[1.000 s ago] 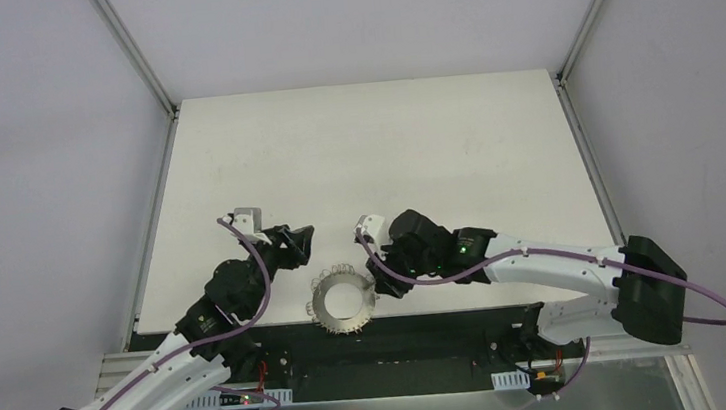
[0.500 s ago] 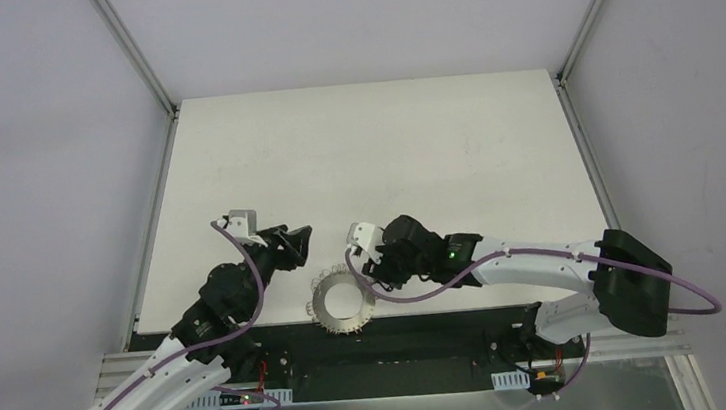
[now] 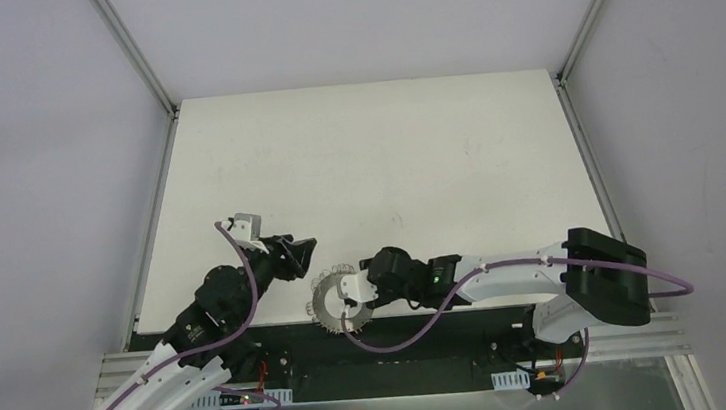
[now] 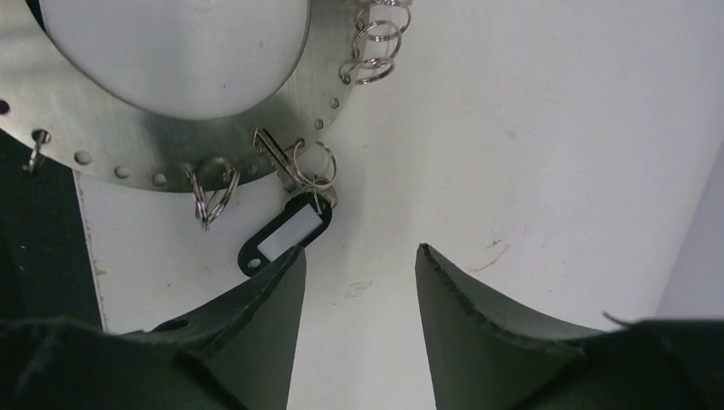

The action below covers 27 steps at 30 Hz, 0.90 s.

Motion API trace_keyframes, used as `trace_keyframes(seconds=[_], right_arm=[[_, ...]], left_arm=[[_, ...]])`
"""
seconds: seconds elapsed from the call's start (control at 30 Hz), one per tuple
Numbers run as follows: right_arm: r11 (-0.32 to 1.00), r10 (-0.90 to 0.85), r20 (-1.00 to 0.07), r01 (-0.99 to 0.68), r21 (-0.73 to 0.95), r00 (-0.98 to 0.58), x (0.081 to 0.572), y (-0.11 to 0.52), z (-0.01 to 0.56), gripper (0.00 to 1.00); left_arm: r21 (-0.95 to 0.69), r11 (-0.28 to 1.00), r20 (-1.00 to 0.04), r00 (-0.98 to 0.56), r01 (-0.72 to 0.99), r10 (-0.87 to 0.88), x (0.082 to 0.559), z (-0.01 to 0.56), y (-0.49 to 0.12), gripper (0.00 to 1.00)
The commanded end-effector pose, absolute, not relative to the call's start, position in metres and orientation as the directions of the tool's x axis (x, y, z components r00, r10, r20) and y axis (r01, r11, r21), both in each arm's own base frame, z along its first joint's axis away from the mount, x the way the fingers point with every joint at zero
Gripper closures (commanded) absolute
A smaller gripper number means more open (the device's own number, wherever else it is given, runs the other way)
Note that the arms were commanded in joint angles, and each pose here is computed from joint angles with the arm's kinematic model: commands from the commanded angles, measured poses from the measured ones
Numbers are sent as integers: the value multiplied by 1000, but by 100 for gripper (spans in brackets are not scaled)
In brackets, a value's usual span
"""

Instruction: Put the keys on the keyring

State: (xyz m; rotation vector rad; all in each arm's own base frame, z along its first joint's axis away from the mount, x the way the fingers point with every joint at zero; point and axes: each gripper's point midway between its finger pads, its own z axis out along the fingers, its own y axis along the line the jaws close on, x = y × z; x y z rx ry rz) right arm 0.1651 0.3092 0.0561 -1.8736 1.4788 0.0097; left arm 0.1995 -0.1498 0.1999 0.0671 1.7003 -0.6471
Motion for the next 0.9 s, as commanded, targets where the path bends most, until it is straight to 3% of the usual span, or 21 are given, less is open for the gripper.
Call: trace_keyframes(seconds=[0.0,0.87], right_arm=[[-170,-830,-299,-723,-669,471,176,311,66,47],[-344,-768,-206,-662,-666,606,157,332,55,57]], left_arm=[[-406,799,-913,-240,444,-330,190,220,-155,41],[-421,801,-906,-236,426,-351,189,220,-150,40]])
